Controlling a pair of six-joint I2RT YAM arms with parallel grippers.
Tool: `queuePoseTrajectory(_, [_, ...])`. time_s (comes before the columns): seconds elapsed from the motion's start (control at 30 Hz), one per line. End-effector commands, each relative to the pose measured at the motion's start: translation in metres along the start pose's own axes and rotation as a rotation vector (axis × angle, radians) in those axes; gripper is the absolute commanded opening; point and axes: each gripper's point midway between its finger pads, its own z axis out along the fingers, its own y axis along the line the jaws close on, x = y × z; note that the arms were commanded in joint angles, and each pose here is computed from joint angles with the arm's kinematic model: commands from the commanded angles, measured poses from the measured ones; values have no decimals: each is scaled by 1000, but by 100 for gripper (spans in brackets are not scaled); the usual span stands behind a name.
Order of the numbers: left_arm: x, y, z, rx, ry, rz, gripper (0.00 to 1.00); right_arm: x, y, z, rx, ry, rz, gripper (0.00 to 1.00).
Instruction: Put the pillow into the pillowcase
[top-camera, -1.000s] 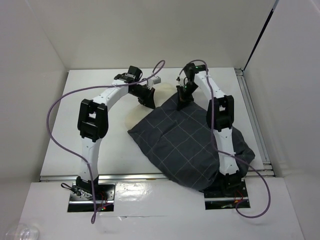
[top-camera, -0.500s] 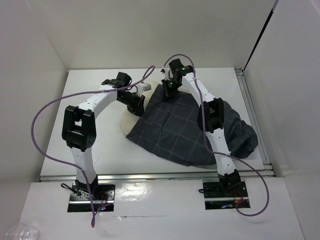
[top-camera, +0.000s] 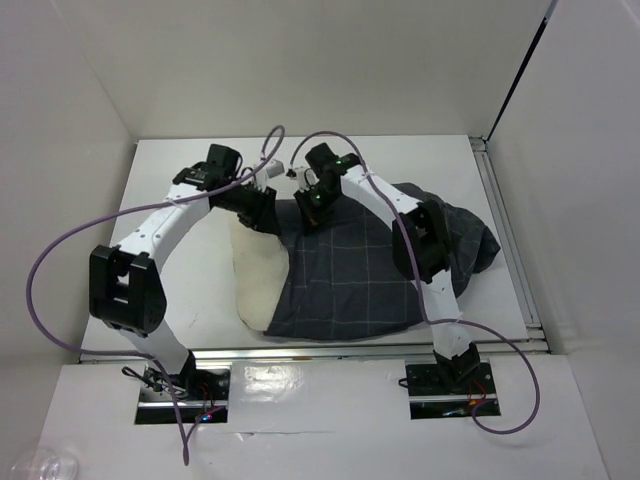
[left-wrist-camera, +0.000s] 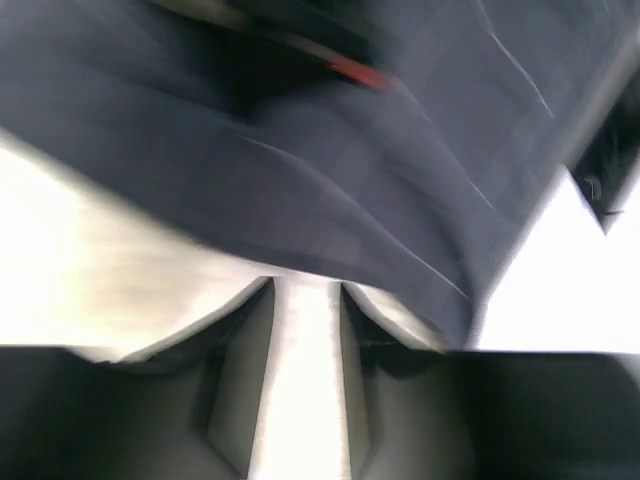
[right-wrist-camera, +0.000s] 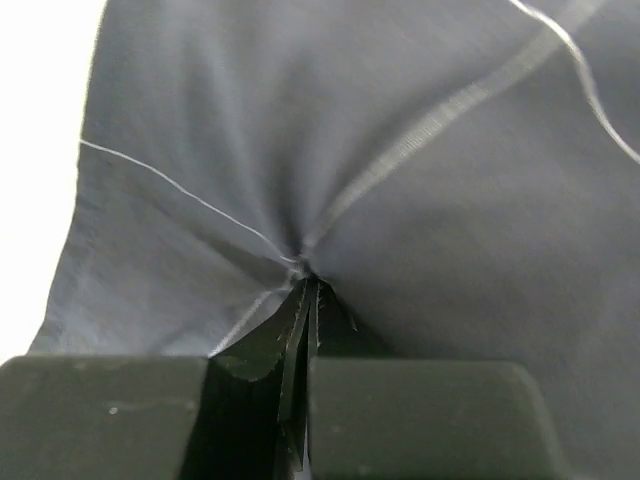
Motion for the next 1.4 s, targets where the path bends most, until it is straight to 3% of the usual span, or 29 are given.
queuePoseTrajectory(0.0, [-47, 34, -30, -206, -177, 13, 49, 34, -13, -38, 74, 75, 13, 0])
queuePoseTrajectory(0.1, [-56, 68, -43, -328, -216, -48, 67, 34, -36, -56, 159, 47, 57, 4])
queuePoseTrajectory(0.13, [-58, 77, -47, -358, -223, -70, 74, 20, -39, -67, 168, -4, 50, 14])
queuePoseTrajectory(0.17, [-57, 82, -49, -392, -220, -74, 74, 8, -36, -75, 144, -45, 63, 32])
queuePoseTrajectory(0.27, [-49, 107, -47, -446, -196, -133, 74, -44, -17, -92, 44, -179, 28, 51])
queuePoseTrajectory(0.37, [-33, 118, -47, -453, -159, -183, 71, -81, 13, -94, -36, -263, -8, 51])
queuePoseTrajectory(0.63, [-27, 123, -57, -471, -184, -208, 70, -98, 50, -43, -38, -273, -83, 49])
queuePoseTrajectory(0.93, [-20, 122, -72, -492, -201, -201, 70, -80, 27, 1, 110, -196, -54, 45])
queuePoseTrajectory(1.07, [-11, 120, -76, -497, -196, -203, 70, -90, 11, -2, 208, -246, -37, 41])
queuePoseTrajectory(1.37, [-7, 121, -70, -483, -191, -196, 70, -102, 19, -15, 250, -313, -65, 40])
